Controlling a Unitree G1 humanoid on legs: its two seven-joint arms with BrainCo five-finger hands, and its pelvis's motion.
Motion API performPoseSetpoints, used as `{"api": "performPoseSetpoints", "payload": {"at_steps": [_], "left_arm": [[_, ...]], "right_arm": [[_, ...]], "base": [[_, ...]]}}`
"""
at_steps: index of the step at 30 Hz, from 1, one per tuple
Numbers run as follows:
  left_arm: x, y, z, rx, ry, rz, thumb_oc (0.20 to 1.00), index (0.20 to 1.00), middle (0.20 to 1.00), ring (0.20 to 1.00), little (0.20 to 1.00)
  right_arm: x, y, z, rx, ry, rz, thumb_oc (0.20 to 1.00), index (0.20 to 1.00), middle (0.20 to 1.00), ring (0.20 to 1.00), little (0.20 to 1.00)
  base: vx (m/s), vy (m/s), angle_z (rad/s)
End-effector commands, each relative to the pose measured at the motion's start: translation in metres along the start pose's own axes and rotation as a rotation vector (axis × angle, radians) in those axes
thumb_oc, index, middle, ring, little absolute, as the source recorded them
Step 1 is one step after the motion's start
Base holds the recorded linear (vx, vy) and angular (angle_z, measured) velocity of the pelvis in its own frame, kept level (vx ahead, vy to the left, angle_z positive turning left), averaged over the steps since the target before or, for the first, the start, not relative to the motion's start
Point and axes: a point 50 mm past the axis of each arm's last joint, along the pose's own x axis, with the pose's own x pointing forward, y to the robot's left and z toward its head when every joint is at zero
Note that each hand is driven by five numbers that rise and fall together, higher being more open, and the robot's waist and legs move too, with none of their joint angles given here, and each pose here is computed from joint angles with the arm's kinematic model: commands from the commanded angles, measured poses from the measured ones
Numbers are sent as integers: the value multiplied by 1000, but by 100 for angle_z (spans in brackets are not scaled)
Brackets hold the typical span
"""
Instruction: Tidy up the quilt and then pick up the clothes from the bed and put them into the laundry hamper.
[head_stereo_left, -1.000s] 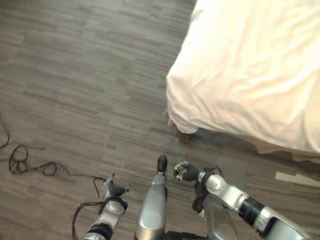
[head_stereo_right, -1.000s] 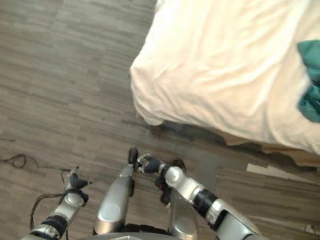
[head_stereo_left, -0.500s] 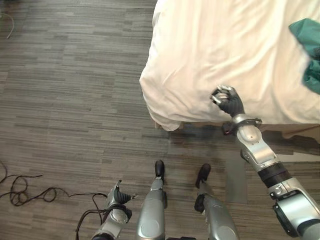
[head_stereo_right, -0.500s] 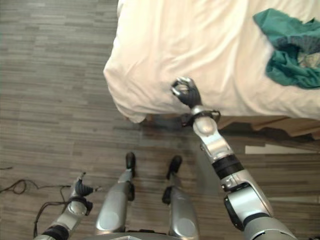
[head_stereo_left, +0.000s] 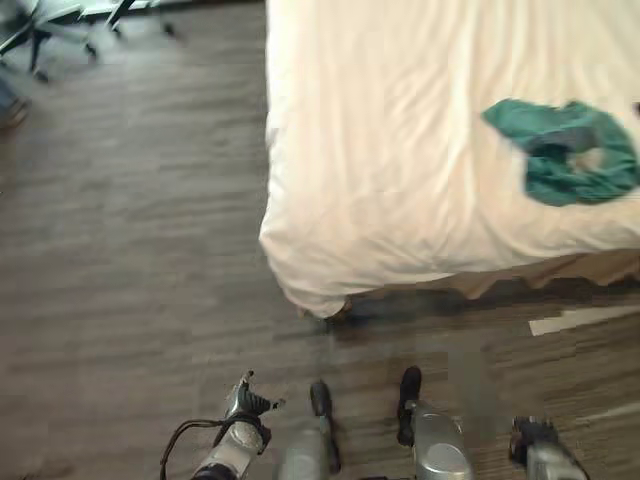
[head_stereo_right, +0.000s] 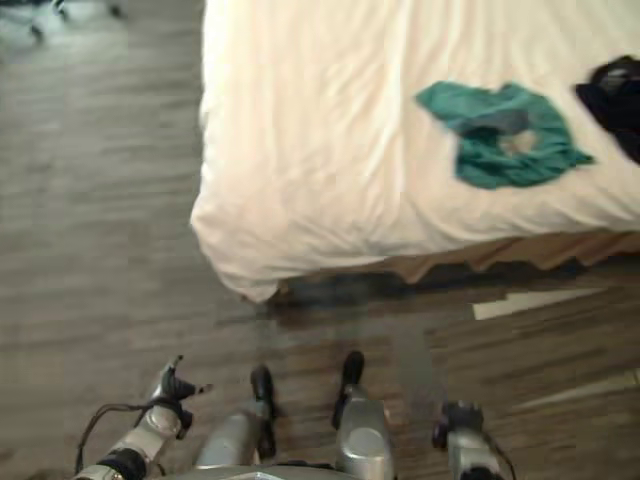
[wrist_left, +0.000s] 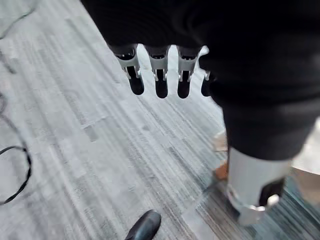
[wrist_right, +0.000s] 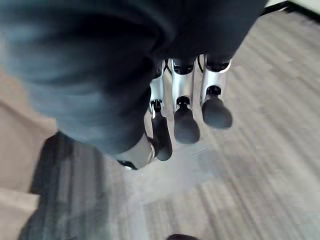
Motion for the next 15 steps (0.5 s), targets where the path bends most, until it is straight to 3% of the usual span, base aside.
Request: {"api": "performPoseSetpoints", "payload": {"at_steps": [1, 4, 6, 10, 15], "left_arm": [[2, 5, -4, 137, -12, -16, 1000, 1000, 1000, 1000, 1000], [3, 5, -8, 267, -12, -53, 1000, 1000, 1000, 1000, 1000], [3, 6, -12, 493, -47, -86, 1000, 1000, 1000, 1000, 1000], [6, 11, 1, 406, -68, -39, 1000, 1000, 1000, 1000, 1000], [3, 6, -11, 268, -2, 5, 1000, 1000, 1000, 1000, 1000]], "right_arm": [[-2, 14, -7, -91, 14, 80, 1000, 1000, 1000, 1000, 1000], [-5, 13, -29, -271, 62, 108, 1000, 1000, 1000, 1000, 1000], [-8, 13, -40, -355, 71, 126, 1000, 1000, 1000, 1000, 1000], [-5, 16, -21, -381, 2, 111, 1000, 1000, 1000, 1000, 1000], [-4, 25, 1, -391, -81, 114, 1000, 1000, 1000, 1000, 1000]], "base": [[409, 43, -97], [378, -16, -68], [466, -191, -117], [274, -108, -141], [287, 283, -275]]}}
